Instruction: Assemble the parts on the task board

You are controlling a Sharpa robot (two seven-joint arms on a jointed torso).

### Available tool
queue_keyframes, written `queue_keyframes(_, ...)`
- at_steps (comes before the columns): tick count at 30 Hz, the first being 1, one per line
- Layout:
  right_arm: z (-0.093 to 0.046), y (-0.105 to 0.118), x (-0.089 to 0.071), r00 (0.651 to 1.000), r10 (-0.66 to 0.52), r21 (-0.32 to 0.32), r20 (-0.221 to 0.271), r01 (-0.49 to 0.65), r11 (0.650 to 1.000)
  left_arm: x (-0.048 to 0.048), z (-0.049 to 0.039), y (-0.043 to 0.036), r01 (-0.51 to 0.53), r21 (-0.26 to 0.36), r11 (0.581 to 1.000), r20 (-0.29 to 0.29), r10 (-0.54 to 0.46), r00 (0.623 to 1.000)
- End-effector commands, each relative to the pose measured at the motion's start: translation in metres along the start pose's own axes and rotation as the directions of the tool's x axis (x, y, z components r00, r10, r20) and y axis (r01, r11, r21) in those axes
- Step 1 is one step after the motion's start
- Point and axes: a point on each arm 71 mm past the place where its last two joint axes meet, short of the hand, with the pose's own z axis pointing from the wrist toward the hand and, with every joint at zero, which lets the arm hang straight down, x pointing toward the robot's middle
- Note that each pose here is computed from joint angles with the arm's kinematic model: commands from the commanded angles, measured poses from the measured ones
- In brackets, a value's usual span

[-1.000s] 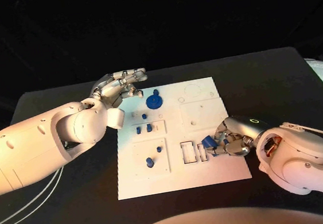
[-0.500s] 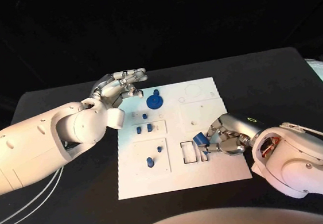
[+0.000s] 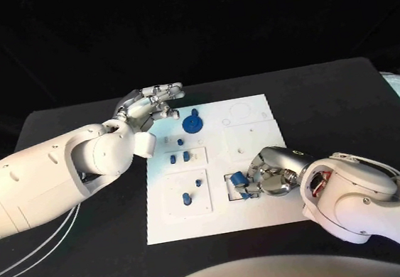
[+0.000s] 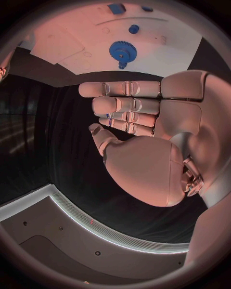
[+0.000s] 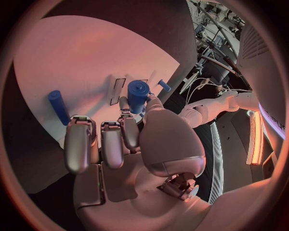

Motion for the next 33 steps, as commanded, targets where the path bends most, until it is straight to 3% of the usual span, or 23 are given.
queue_keyframes(1, 0.0008, 0.0004, 0.0034, 0.999, -0.026, 0.005, -0.042, 0.027, 1.000, 0.0035, 0.0005, -0.0003, 0.006, 0.005, 1.000, -0.022, -0.005, 1.000)
queue_keyframes(16, 0.0028, 0.0013, 0.0004, 0.999, -0.035, -0.004, 0.007, 0.035, 0.999, 0.0035, 0.0007, -0.0002, 0.008, 0.004, 1.000, -0.021, -0.008, 1.000)
queue_keyframes(33, 0.0051, 0.0038, 0.0013, 0.997, -0.072, -0.018, 0.014, 0.073, 0.997, 0.0037, 0.0011, 0.0000, 0.009, 0.003, 1.000, -0.022, -0.009, 1.000)
